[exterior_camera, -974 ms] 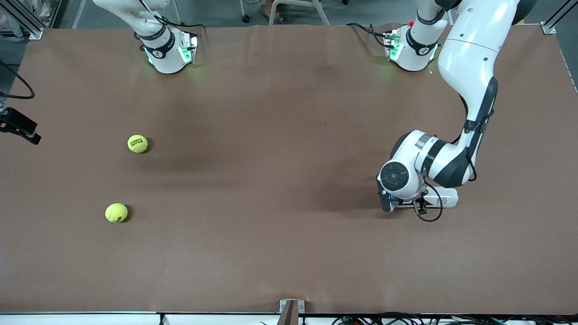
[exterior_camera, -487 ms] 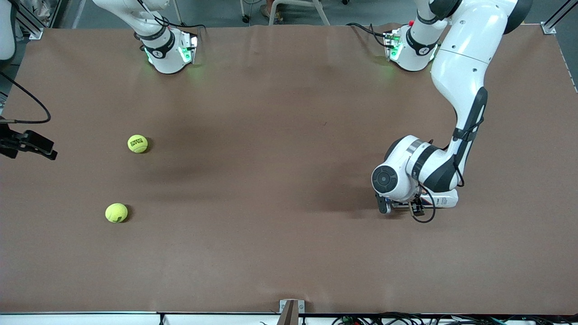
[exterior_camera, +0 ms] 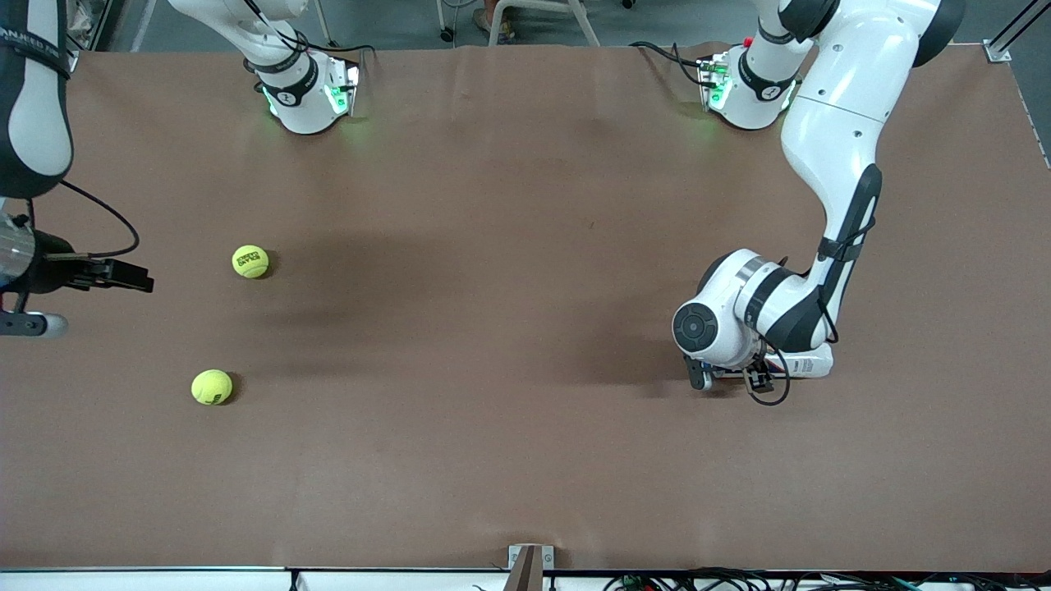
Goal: Insert tennis ball vertically with right arm
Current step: 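Grasp the can with the left gripper while the right gripper reaches a ball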
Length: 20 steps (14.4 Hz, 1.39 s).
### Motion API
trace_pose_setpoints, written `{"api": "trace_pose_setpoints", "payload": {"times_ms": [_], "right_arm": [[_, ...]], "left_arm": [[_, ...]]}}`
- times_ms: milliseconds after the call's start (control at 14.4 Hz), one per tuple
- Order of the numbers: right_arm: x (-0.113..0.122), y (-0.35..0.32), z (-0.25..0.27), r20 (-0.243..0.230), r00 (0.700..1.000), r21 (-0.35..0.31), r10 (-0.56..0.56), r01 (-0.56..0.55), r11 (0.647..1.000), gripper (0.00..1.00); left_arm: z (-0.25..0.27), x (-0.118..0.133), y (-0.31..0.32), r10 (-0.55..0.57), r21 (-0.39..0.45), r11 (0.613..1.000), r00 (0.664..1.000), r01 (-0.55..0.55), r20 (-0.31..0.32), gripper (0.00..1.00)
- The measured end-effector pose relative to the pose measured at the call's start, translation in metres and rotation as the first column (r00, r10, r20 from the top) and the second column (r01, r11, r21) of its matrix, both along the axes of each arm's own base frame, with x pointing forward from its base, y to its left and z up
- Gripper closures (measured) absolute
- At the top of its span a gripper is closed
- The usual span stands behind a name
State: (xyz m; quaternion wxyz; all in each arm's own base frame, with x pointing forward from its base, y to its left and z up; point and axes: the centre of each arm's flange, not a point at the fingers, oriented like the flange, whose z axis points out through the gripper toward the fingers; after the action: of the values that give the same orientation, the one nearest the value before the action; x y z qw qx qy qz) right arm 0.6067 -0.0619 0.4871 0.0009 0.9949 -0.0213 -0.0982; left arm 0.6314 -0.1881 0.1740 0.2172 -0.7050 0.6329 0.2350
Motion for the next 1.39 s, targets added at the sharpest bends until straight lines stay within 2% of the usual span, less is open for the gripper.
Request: {"api": "trace_pose_setpoints", "payload": {"times_ms": [139, 278, 348, 417, 487, 626, 904, 1113, 1252, 1391], "right_arm": [[-0.009, 0.0, -0.035, -0.07, 0.998, 0.007, -0.001, 0.001, 1.0, 0.0], [-0.02, 0.001, -0.071, -0.113, 0.994, 0.012, -0.001, 0.002, 1.0, 0.0], [-0.025, 0.001, -0.087, -0.125, 0.992, 0.013, -0.001, 0.002, 1.0, 0.0], [-0.03, 0.002, -0.102, -0.132, 0.991, 0.014, -0.001, 0.002, 1.0, 0.0], [-0.035, 0.002, -0.118, -0.136, 0.991, 0.014, 0.0, 0.002, 1.0, 0.0], [-0.051, 0.003, -0.153, -0.138, 0.99, 0.015, 0.0, 0.002, 1.0, 0.0], [-0.096, 0.006, -0.215, -0.131, 0.991, 0.016, -0.001, 0.004, 1.0, 0.0], [-0.111, 0.003, -0.23, -0.135, 0.991, 0.017, -0.009, 0.012, 1.0, 0.0], [-0.117, 0.003, -0.236, -0.128, 0.992, 0.017, -0.011, 0.014, 1.0, 0.0], [-0.12, 0.003, -0.242, -0.1, 0.995, 0.014, -0.012, 0.014, 1.0, 0.0]], "left_arm": [[-0.007, -0.001, 0.002, 0.004, 0.004, 1.0, 1.0, -0.004, -0.008, 0.06], [-0.011, -0.002, 0.002, 0.002, 0.009, 1.0, 1.0, -0.002, -0.011, 0.08], [-0.012, -0.002, 0.002, -0.003, 0.016, 1.0, 1.0, 0.003, -0.008, 0.15], [-0.012, -0.002, 0.002, -0.004, 0.02, 1.0, 1.0, 0.004, -0.004, 0.22], [-0.012, -0.002, 0.002, 0.0, 0.022, 1.0, 1.0, 0.0, 0.002, 0.22], [-0.01, -0.001, -0.002, -0.001, 0.023, 1.0, 1.0, 0.001, 0.012, 0.35], [-0.001, -0.002, -0.025, -0.012, -0.006, 1.0, 0.999, 0.013, 0.035, 0.35], [0.043, -0.006, -0.085, -0.024, -0.139, 0.99, 0.997, 0.033, 0.068, 0.35], [0.087, -0.019, -0.135, -0.026, -0.261, 0.964, 0.996, 0.047, 0.082, 0.35], [0.129, -0.033, -0.181, -0.034, -0.372, 0.926, 0.995, 0.067, 0.094, 0.35]]}}
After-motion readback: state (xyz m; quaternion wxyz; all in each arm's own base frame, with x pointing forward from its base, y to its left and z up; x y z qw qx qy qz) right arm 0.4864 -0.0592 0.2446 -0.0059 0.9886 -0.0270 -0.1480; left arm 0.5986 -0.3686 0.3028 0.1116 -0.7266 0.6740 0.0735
